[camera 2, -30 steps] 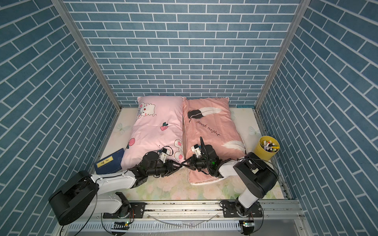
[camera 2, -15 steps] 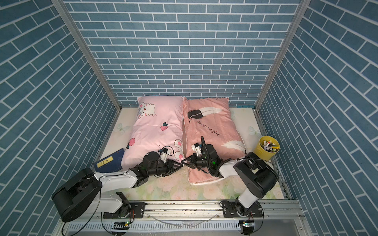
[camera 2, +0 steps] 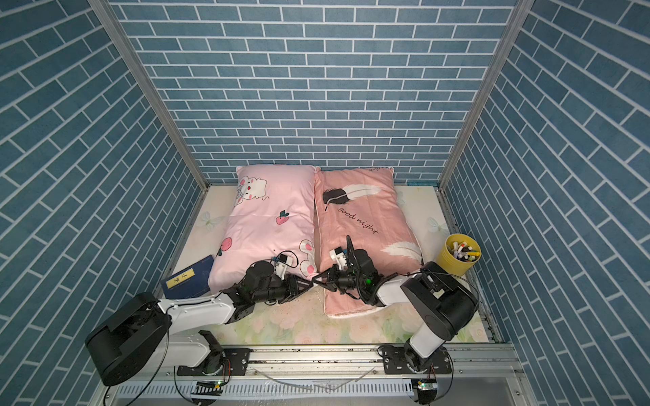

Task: Zip up pillowcases
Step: Zip the zipper on the pillowcase.

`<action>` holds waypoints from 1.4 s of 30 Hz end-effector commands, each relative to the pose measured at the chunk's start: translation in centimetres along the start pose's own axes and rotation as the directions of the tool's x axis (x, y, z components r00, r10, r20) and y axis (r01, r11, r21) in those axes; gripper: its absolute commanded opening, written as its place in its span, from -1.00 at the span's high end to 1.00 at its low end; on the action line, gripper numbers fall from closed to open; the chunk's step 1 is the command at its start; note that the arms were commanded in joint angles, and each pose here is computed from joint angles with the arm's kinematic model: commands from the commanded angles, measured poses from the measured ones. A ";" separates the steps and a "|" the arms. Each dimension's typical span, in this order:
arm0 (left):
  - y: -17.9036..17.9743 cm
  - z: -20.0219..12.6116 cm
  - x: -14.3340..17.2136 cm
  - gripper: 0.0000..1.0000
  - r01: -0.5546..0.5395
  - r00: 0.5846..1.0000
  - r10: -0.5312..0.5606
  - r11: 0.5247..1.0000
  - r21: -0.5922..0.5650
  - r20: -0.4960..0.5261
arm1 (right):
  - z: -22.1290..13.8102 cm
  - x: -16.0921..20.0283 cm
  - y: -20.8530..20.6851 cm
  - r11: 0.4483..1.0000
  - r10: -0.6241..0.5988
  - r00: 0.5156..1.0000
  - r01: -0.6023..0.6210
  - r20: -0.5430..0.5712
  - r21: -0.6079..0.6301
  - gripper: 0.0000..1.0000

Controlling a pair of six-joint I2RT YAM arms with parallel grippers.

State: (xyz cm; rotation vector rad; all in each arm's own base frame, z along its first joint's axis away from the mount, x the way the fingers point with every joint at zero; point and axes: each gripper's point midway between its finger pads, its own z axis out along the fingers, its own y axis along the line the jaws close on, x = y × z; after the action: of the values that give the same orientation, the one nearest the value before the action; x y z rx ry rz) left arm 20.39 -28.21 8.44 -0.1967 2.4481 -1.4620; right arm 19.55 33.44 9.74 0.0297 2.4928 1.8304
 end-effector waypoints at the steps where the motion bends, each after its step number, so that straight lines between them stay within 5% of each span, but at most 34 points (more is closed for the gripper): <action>1: -1.0 0.5 -0.8 0.36 -0.024 1.000 0.023 0.999 0.024 0.021 | -0.2 0.4 0.0 1.000 0.025 1.000 -0.025 -0.008 -0.014 1.00; 42: -1.5 0.4 -0.9 0.64 -0.039 0.999 0.038 0.999 0.027 0.021 | -0.4 0.7 -1.9 0.998 0.039 0.999 -0.038 -0.011 0.052 1.00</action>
State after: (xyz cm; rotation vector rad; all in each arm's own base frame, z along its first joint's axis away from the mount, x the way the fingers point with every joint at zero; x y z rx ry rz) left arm 20.77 -28.40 8.46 -0.1941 2.4467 -1.4497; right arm 19.43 32.93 8.53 0.0674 2.5362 1.7964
